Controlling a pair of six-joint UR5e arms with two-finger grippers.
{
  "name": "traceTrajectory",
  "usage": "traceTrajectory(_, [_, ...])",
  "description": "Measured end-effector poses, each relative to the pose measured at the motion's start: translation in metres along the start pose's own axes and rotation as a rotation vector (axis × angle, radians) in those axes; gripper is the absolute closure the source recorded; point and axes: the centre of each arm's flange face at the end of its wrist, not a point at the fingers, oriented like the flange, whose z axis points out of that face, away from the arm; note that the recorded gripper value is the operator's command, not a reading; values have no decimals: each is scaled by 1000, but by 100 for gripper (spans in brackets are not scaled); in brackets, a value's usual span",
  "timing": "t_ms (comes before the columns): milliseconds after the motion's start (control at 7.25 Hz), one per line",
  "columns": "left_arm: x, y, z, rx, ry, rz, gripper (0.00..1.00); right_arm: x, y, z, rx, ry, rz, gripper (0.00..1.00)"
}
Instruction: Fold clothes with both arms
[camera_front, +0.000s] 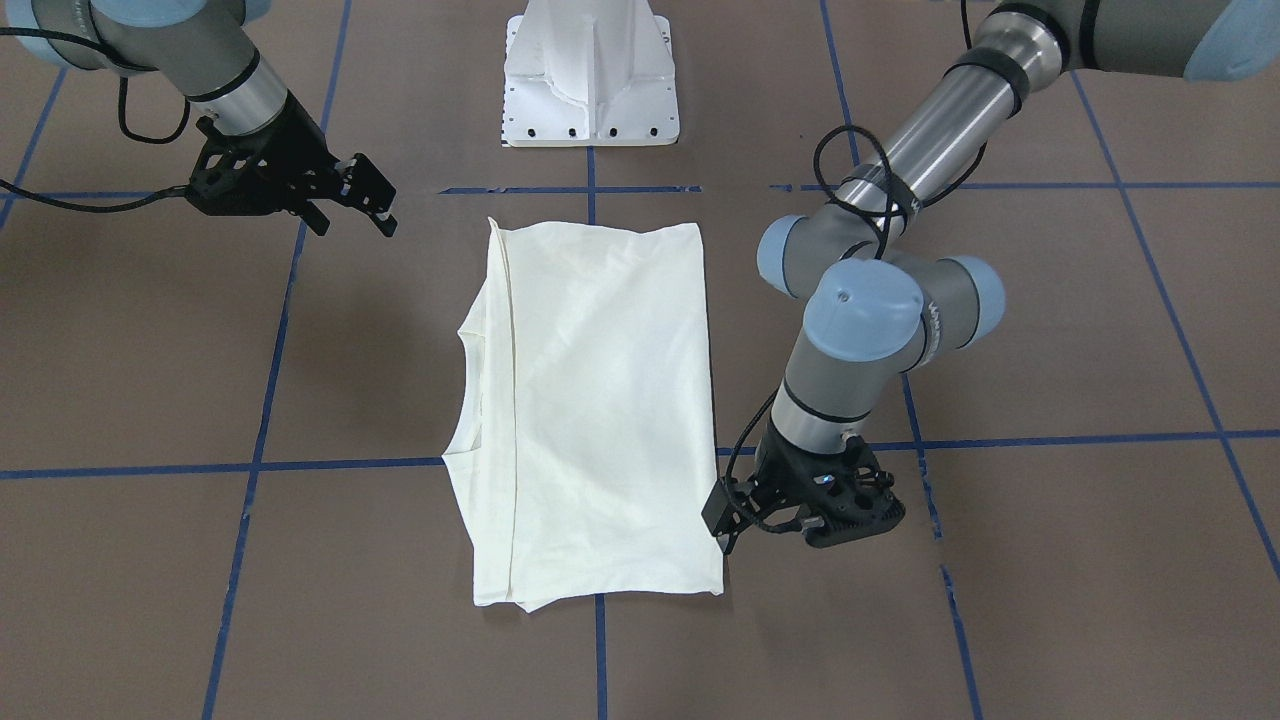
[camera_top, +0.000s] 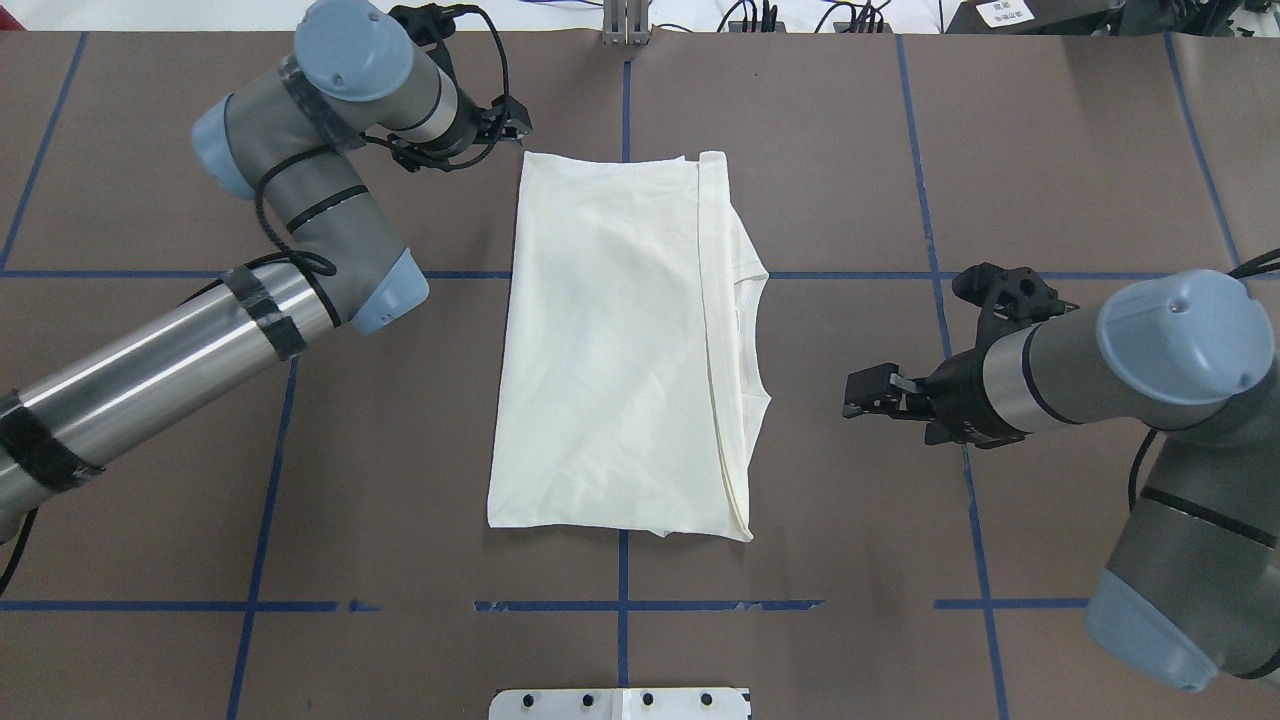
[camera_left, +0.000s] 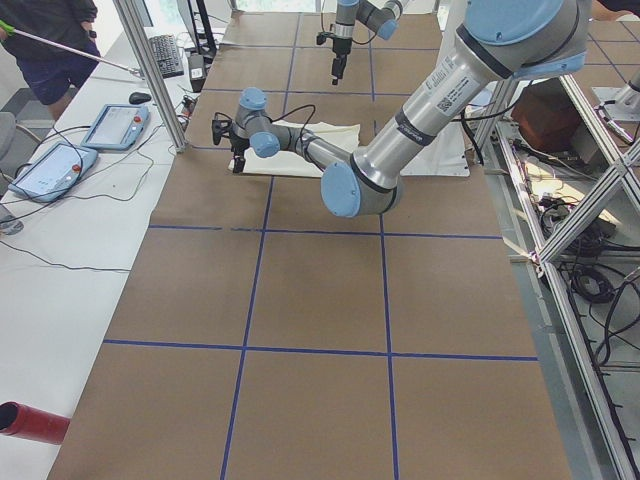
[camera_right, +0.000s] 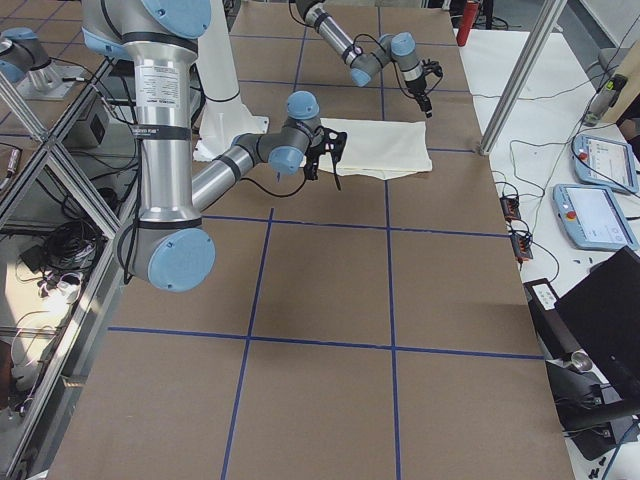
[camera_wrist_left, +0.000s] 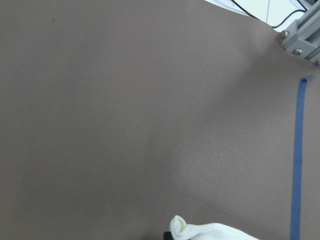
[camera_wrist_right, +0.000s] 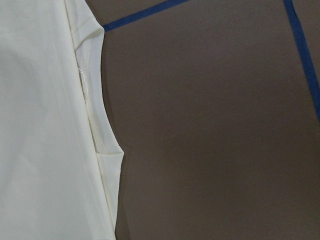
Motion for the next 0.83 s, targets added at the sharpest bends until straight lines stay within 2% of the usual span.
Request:
traceTrajectory(276, [-13, 26, -58, -27, -11, 21, 0, -55, 26, 30, 15, 82, -35, 0])
traceTrajectory(414, [-21, 35, -74, -31, -7, 26, 0, -91, 43, 47, 25, 139, -59, 0])
traceTrajectory(828, [-32, 49, -88, -39, 3, 35, 0, -151, 85, 110, 26, 310, -153, 0])
